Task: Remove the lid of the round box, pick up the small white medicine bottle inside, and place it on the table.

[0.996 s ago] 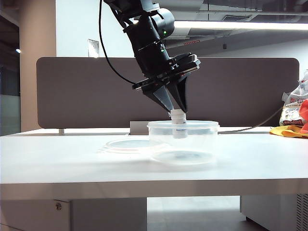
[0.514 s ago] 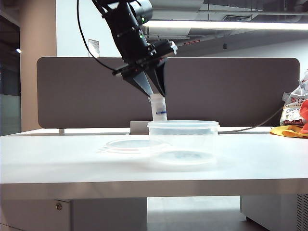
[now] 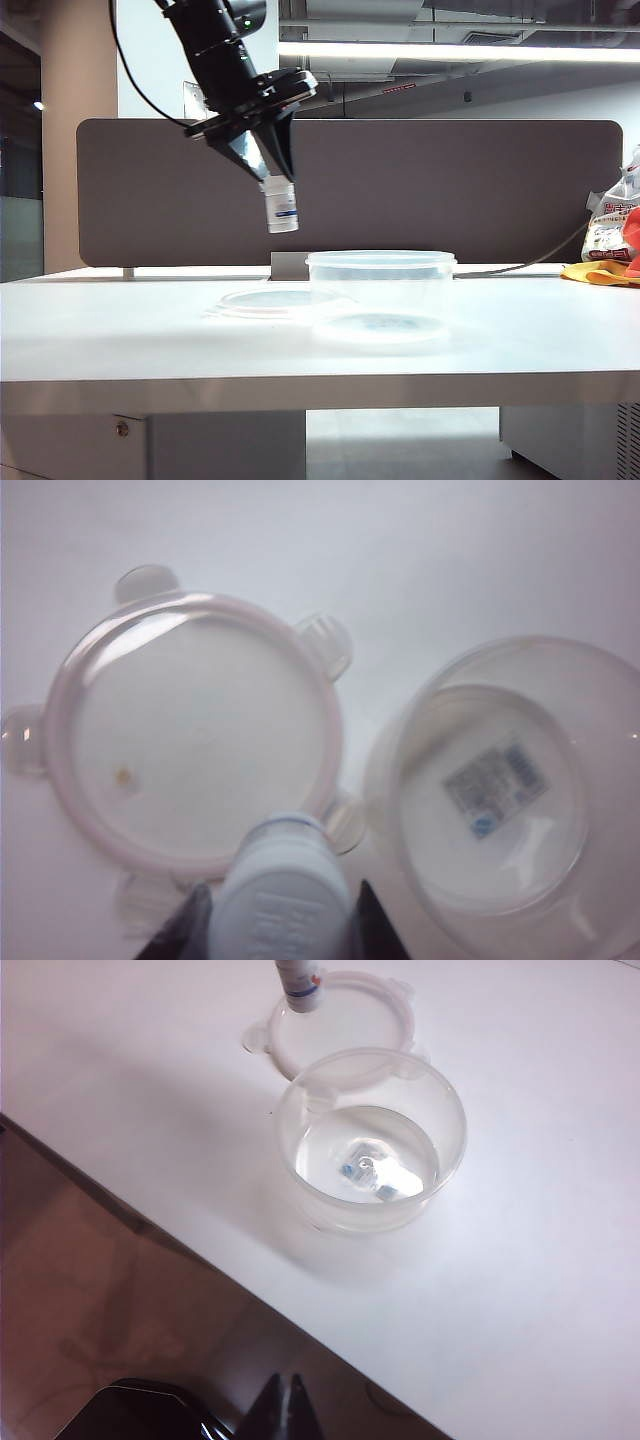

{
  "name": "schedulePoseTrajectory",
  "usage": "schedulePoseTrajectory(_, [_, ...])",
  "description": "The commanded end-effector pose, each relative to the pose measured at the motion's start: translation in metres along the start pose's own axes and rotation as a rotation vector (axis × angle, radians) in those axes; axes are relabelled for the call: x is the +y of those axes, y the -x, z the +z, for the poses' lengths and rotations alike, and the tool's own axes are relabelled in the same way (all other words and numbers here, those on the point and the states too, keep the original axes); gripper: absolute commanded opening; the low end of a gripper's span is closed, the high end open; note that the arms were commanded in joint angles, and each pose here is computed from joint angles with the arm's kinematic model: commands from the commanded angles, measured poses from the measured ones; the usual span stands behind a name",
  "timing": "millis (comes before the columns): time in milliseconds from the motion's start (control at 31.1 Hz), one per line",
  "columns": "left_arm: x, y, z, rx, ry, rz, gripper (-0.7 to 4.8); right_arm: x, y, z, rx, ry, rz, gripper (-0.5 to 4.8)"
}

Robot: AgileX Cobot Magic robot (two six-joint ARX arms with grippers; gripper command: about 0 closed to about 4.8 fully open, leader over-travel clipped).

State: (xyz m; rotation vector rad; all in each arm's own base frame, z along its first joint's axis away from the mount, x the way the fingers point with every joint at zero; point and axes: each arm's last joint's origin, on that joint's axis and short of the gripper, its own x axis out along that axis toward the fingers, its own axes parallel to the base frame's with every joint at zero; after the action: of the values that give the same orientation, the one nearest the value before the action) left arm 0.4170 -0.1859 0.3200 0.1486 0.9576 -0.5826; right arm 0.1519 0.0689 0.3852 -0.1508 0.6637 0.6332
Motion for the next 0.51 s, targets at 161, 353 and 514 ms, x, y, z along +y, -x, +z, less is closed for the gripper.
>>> schedulePoseTrajectory(161, [0.029,0.012,-0.001,-0.015,0.051,0.037,1.11,0.0,0.001,0.002,-0.017,0.007,0.001,-0.08])
schedulePoseTrajectory(353, [0.059,0.02,-0.004,-0.031,0.084,0.103,1.11,0.0,0.001,0.002,-0.016,0.007,0.0,-0.08])
schedulePoseTrajectory(514, [0.08,0.025,-0.006,-0.045,0.118,0.168,1.11,0.0,0.001,0.002,-0.017,0.007,0.0,-0.08])
